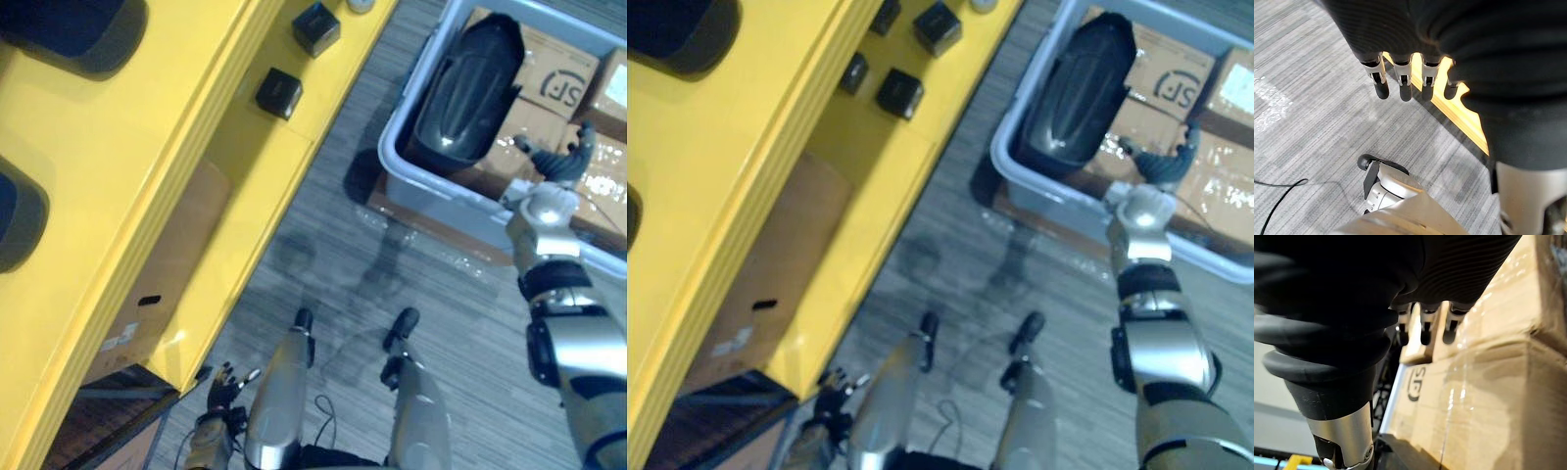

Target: Walk over and take plastic housings, then place them on the shelf

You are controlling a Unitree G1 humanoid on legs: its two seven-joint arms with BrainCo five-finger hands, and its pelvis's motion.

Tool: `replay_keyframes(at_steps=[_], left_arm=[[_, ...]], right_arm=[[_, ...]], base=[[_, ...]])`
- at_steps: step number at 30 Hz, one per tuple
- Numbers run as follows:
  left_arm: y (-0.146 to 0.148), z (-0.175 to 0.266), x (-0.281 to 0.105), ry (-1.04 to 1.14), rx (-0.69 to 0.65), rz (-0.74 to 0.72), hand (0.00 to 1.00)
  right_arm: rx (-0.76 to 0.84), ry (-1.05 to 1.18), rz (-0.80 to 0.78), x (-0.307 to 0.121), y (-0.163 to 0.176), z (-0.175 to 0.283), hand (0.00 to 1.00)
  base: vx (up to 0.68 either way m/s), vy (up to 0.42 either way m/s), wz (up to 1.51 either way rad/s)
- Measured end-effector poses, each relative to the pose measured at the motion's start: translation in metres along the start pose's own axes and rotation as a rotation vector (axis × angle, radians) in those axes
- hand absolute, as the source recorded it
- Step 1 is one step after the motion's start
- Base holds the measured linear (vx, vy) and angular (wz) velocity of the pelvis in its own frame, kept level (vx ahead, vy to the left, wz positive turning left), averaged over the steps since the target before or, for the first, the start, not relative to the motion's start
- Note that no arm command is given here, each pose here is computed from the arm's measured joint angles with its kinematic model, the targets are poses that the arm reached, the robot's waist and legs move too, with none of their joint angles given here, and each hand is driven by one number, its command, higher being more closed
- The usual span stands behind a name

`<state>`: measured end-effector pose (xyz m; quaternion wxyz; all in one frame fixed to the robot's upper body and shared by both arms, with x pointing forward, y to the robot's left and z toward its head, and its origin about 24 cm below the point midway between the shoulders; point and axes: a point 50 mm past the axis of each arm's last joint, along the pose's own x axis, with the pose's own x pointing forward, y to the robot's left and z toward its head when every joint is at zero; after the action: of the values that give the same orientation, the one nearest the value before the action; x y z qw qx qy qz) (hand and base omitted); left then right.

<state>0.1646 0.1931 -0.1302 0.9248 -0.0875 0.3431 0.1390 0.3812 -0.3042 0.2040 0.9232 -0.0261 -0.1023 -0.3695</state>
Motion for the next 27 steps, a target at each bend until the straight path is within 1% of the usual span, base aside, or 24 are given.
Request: replay_keyframes(at_steps=[2, 8, 11, 14, 18, 23, 27], left_arm=[[-0.001, -0.002, 0.0, 0.008, -0.021, -0.01, 0.0], [-0.004, -0.002, -0.001, 0.006, 0.0, -0.049, 0.0], [-0.007, -0.003, -0.001, 0.01, -0.03, -0.05, 0.0], [-0.009, -0.004, -0.001, 0.012, -0.027, -0.06, 0.0], [-0.012, -0.006, -0.002, 0.018, -0.046, -0.086, 0.0], [-0.013, -0.007, -0.002, 0.019, -0.045, -0.103, 0.0], [-0.013, -0.009, -0.003, 0.026, -0.048, -0.117, 0.0]], right_arm=[[-0.002, -0.011, -0.009, 0.003, -0.003, 0.004, 0.0], [-0.033, 0.01, -0.032, 0.01, -0.007, 0.012, 0.0], [-0.088, 0.027, -0.047, 0.014, -0.013, 0.014, 0.0], [-0.115, 0.042, -0.05, 0.015, -0.013, 0.013, 0.0], [-0.187, 0.015, -0.061, 0.023, -0.023, 0.026, 0.0], [-0.288, -0.013, -0.072, 0.026, -0.033, 0.027, 0.0], [-0.308, -0.047, -0.066, 0.027, -0.031, 0.035, 0.0]], base=[[0.0, 0.0, 0.0], [0.0, -0.001, 0.01], [0.0, -0.009, 0.05], [0.01, -0.02, 0.08], [-0.01, -0.006, 0.06], [-0.04, 0.0, 0.12], [-0.01, -0.009, 0.07]])
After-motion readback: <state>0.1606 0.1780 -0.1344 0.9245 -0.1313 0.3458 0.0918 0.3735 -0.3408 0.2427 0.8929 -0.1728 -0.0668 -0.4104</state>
